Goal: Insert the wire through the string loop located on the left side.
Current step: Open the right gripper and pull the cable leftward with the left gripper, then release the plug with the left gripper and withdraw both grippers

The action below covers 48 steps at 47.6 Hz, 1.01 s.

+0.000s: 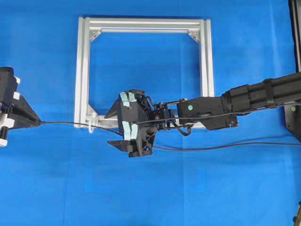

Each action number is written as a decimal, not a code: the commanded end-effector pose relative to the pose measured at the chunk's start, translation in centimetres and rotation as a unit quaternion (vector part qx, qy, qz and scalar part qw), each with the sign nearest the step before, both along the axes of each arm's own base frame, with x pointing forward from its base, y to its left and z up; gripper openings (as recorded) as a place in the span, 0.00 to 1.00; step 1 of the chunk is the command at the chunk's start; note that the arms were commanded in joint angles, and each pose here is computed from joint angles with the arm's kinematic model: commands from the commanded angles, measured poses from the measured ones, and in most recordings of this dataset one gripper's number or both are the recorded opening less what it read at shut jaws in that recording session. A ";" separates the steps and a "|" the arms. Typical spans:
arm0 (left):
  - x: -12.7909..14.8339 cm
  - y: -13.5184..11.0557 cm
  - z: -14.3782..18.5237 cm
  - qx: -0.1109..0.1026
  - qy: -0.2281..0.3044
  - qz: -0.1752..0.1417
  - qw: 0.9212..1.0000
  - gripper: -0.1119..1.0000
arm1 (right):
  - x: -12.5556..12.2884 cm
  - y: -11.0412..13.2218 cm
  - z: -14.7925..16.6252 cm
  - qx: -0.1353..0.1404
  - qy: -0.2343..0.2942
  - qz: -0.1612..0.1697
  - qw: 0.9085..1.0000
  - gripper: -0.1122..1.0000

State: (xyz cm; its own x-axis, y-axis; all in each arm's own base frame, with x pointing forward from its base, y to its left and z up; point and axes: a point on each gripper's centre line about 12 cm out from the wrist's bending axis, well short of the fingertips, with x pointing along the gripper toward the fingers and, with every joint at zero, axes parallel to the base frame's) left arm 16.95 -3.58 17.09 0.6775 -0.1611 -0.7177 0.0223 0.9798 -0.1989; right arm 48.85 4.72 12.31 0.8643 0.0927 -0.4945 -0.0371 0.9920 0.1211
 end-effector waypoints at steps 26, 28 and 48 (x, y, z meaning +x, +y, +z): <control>-0.4 -1.3 1.1 -0.006 -0.009 -0.035 0.999 0.18 | 0.1 0.5 2.2 0.000 -0.027 0.006 1.000 0.92; -0.4 -1.3 1.2 -0.006 -0.009 -0.035 0.999 0.18 | 0.1 0.5 2.2 0.000 -0.027 0.006 1.000 0.92; -0.4 -1.3 1.2 -0.006 -0.009 -0.035 0.999 0.69 | 0.2 0.6 2.4 0.000 -0.029 0.008 1.000 0.92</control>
State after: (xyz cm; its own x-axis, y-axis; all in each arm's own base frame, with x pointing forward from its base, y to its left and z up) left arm 16.19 -4.73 17.62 0.6664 -0.2137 -0.7144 0.0886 0.9740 -0.2087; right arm 48.82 5.10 12.33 0.8642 0.0998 -0.4931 -0.0467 0.9918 0.1188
